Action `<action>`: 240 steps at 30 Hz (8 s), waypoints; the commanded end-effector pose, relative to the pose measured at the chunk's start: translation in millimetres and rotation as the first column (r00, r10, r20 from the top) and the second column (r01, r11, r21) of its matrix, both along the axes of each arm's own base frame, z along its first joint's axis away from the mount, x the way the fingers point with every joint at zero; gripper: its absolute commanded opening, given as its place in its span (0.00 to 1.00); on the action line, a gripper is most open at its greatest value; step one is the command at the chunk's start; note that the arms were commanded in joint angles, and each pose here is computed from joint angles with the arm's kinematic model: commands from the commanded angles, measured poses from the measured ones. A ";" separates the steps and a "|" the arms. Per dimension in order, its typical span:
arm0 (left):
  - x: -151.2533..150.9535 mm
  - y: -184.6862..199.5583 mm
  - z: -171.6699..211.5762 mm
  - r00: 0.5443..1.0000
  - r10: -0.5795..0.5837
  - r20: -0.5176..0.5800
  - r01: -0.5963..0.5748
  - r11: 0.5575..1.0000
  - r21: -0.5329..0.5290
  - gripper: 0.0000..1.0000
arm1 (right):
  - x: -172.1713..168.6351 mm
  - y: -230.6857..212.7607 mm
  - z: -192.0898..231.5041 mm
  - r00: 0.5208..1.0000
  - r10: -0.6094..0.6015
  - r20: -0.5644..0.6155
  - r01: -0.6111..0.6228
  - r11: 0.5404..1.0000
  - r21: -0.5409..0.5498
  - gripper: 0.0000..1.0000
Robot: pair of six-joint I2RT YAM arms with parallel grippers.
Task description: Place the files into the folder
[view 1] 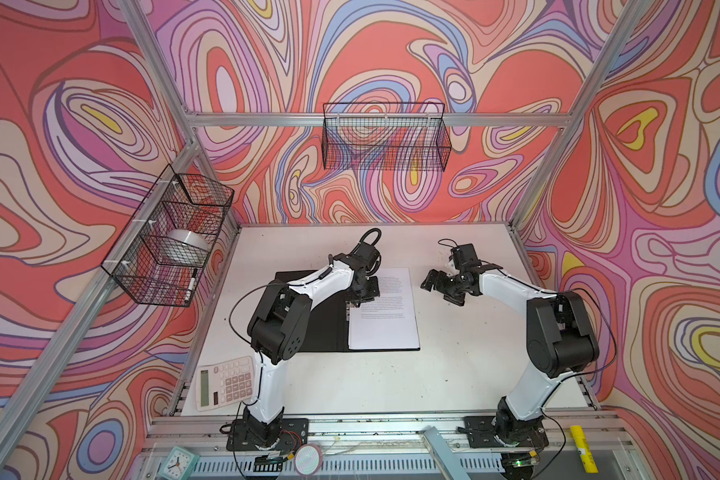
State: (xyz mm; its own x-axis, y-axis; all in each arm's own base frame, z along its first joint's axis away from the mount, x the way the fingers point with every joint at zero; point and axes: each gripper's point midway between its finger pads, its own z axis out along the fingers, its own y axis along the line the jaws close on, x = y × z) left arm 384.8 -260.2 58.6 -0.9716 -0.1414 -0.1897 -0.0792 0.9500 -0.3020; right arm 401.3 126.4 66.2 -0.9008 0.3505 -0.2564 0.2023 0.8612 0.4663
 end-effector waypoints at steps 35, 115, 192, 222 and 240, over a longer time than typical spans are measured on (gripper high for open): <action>0.9 37.1 -18.7 0.997 0.021 -0.073 -0.038 0.970 -0.242 1.00 | 7.0 23.9 -31.9 0.995 0.056 -0.085 -0.051 0.997 0.066 0.98; -73.1 88.4 -26.9 0.965 0.211 -0.156 -0.260 0.847 -0.464 1.00 | 53.0 170.0 2.5 0.905 0.410 0.115 -0.425 0.877 0.224 0.97; -79.8 107.5 -31.7 0.902 0.288 -0.321 -0.395 0.851 -0.347 1.00 | -53.6 157.2 33.1 0.922 -0.244 -0.301 0.338 0.885 0.319 0.36; -84.0 109.2 -43.9 0.895 0.282 -0.345 -0.402 0.846 -0.350 1.00 | -42.7 162.1 18.7 0.905 -0.266 -0.331 0.364 0.889 0.279 0.20; -84.6 110.3 -44.1 0.894 0.285 -0.345 -0.404 0.845 -0.349 1.00 | -46.2 153.1 21.7 0.903 -0.277 -0.329 0.369 0.892 0.260 0.22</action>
State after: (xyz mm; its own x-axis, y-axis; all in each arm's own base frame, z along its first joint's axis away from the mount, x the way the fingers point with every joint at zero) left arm 323.4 -163.4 48.9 -0.8776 -0.4543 0.1528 -0.4299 0.6048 -0.6704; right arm 357.4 284.6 83.3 -0.7416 0.6487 0.1709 0.6060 0.5386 0.5854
